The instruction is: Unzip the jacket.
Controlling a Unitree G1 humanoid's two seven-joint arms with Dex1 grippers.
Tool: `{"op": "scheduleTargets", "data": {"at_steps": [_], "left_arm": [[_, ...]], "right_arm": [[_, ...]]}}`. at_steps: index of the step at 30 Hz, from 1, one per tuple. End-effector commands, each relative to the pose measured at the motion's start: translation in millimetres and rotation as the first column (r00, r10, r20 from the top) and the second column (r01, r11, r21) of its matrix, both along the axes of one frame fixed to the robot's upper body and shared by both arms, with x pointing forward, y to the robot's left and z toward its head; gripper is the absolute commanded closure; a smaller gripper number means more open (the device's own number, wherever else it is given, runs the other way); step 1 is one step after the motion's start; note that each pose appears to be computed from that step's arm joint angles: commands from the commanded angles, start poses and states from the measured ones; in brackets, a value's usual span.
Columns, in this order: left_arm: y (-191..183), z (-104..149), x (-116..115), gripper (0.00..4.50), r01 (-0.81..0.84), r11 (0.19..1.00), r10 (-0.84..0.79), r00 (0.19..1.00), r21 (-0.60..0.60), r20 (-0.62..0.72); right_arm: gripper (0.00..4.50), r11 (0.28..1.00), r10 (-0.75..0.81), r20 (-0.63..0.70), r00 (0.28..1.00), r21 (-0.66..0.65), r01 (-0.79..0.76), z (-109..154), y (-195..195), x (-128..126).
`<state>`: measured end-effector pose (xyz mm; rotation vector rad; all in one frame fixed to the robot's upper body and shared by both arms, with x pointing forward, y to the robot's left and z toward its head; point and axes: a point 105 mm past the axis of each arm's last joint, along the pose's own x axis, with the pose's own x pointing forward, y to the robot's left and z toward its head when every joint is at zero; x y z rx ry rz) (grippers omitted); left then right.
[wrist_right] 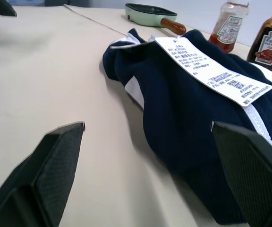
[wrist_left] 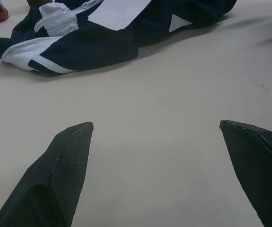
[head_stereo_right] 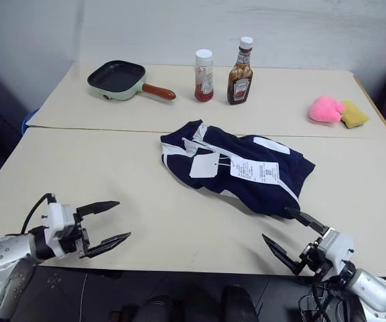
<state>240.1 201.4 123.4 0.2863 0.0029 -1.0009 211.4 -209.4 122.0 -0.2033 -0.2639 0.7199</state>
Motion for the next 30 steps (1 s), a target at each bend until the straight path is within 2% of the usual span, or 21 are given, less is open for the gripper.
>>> {"op": "scheduleTargets", "data": {"at_steps": [1,3,5,10,13,16,19,23,26,29,30], "left_arm": [[-9.1,13.7,17.6,0.00,0.008,0.999,-0.007,1.000,-0.035,0.022],[-20.1,22.0,33.8,0.00,0.026,0.999,-0.023,0.998,-0.045,0.054],[-36.2,28.8,56.4,0.00,0.047,0.998,-0.043,0.993,-0.035,0.109],[-84.6,12.5,111.5,0.00,0.105,0.981,-0.132,0.977,0.161,0.169],[-106.9,5.2,130.6,0.00,0.150,0.962,-0.193,0.964,0.229,0.184],[-117.4,1.1,150.3,0.00,0.127,0.942,-0.196,0.960,0.312,0.200],[-121.0,-1.9,162.9,0.62,0.092,0.924,-0.182,0.960,0.371,0.215],[-120.0,-10.2,168.8,1.88,0.070,0.898,-0.178,0.960,0.434,0.214],[-118.1,-18.4,163.6,2.92,0.110,0.901,-0.196,0.966,0.419,0.168],[-111.1,-27.2,152.7,3.90,0.175,0.892,-0.244,0.963,0.416,0.117],[-104.3,-28.5,146.4,4.24,0.207,0.890,-0.266,0.959,0.407,0.094]], "right_arm": [[0.03,0.999,-0.006,0.101,0.995,0.032,0.003,28.4,10.2,2.7],[0.03,0.999,-0.036,0.123,0.992,0.032,0.032,34.0,10.2,7.8],[0.03,0.998,-0.060,0.116,0.991,-0.027,0.063,31.8,10.1,15.6],[0.03,0.985,-0.086,-0.049,0.995,-0.157,0.077,4.1,10.8,33.3],[0.03,0.975,-0.101,-0.099,0.990,-0.206,0.079,-5.8,13.9,41.4],[0.03,0.963,-0.120,-0.099,0.988,-0.252,0.092,-14.0,22.5,50.2],[0.66,0.937,-0.186,-0.053,0.981,-0.310,0.160,-19.3,24.7,62.3],[2.05,0.900,-0.262,0.001,0.965,-0.361,0.245,-19.0,18.6,71.4],[3.24,0.890,-0.272,0.043,0.961,-0.369,0.268,-15.1,16.2,71.8],[4.32,0.906,-0.221,0.026,0.975,-0.365,0.215,-13.1,19.2,66.2],[4.50,0.919,-0.179,0.010,0.984,-0.357,0.171,-9.0,20.0,61.9]]}}
